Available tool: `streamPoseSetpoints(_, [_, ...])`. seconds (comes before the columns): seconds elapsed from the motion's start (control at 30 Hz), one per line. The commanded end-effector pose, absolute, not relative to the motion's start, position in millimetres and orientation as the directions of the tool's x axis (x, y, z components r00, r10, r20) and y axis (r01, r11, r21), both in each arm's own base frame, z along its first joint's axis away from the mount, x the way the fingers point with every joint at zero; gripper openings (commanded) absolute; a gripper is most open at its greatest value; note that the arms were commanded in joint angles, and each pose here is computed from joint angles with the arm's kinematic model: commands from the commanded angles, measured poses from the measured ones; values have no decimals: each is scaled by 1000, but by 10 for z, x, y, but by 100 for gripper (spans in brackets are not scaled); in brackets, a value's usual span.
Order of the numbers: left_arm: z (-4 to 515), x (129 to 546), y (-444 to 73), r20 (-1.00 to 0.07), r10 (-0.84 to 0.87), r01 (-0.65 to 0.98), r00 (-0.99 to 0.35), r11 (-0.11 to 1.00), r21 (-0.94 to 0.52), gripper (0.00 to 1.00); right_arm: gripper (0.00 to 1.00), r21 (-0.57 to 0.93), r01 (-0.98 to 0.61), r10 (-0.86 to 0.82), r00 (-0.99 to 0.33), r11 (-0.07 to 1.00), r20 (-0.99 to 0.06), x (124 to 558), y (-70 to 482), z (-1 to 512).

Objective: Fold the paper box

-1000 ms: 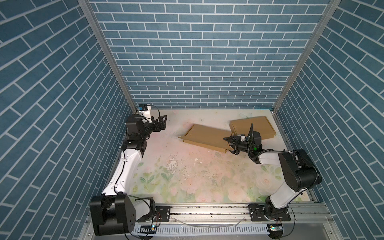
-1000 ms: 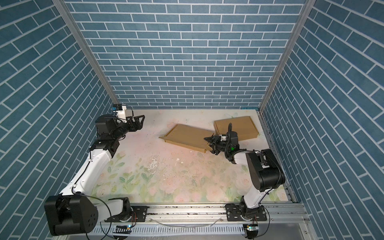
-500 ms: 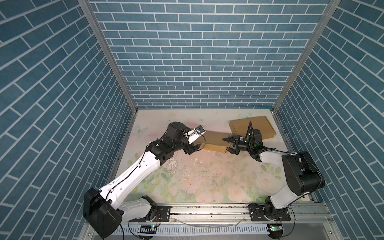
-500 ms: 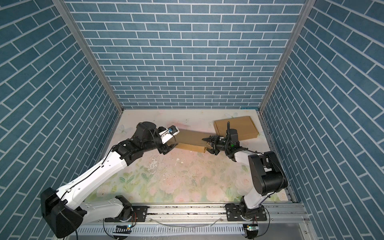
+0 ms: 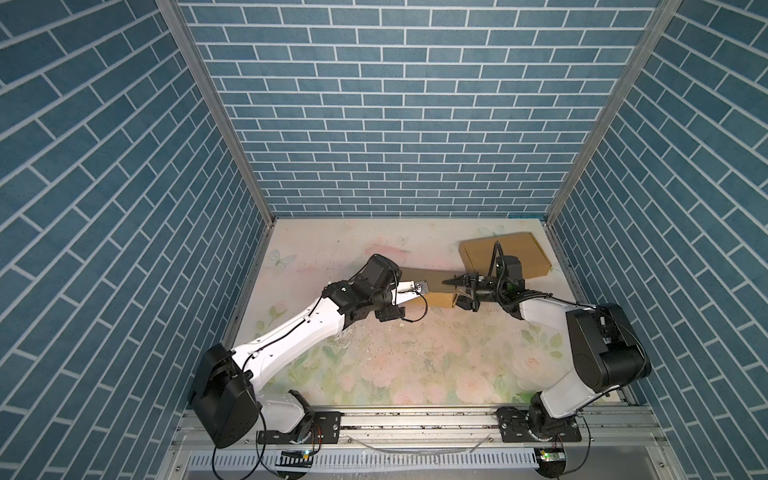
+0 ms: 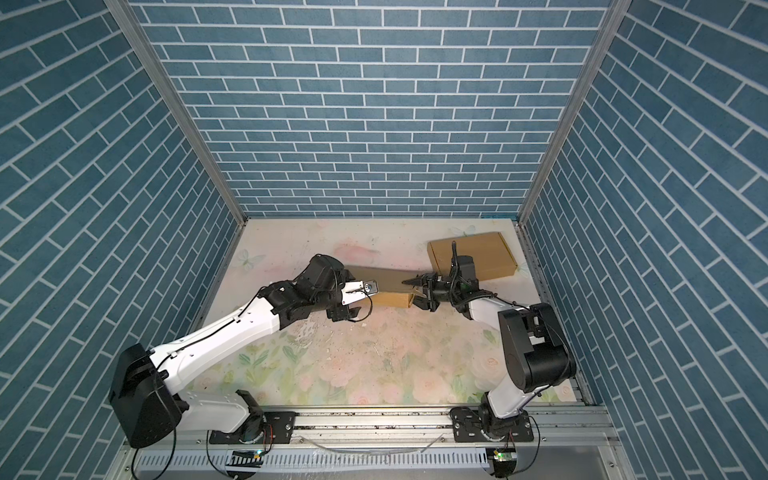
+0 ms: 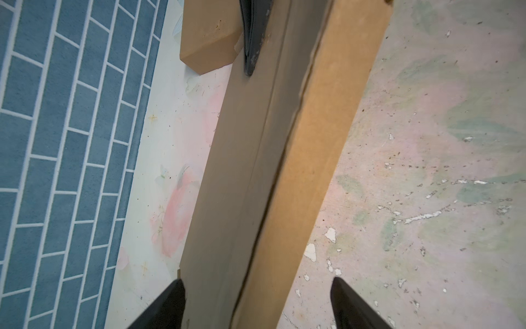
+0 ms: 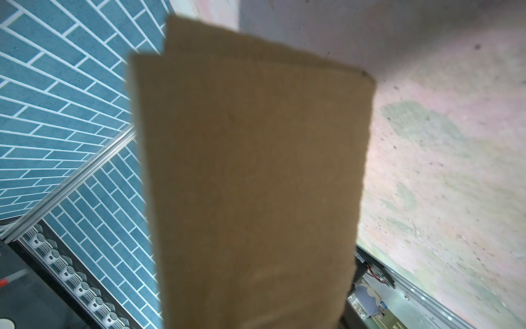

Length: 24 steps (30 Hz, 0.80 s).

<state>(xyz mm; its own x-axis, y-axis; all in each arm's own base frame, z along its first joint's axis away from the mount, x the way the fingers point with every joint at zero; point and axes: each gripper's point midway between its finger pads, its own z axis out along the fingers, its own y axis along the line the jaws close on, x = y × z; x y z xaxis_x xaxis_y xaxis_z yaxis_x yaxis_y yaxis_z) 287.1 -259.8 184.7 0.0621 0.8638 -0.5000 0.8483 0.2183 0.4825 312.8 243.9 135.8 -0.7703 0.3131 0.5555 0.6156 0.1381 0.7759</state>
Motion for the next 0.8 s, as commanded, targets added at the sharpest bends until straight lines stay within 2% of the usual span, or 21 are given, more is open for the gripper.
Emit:
streamPoseSetpoints(0.0, [1759,2865,-2594,-469,879,832,87,195,520,81,40,808,574,255,-807,129,533,3133,2473,1619])
streamPoseSetpoints(0.3, [1696,2850,-2601,-445,883,770,152,177,613,80,39,793,599,226,-792,109,567,3115,2479,1655])
streamPoseSetpoints(0.53, [1687,2936,-2622,-397,891,683,219,151,715,70,39,781,616,192,-783,105,592,3025,2482,1685])
streamPoseSetpoints(0.63, [1706,2943,-2617,-386,892,666,234,142,732,63,40,778,619,185,-781,106,597,2989,2478,1676])
streamPoseSetpoints(0.77, [1717,2919,-2610,-383,893,673,235,134,727,57,46,775,623,184,-779,105,600,2981,2477,1663])
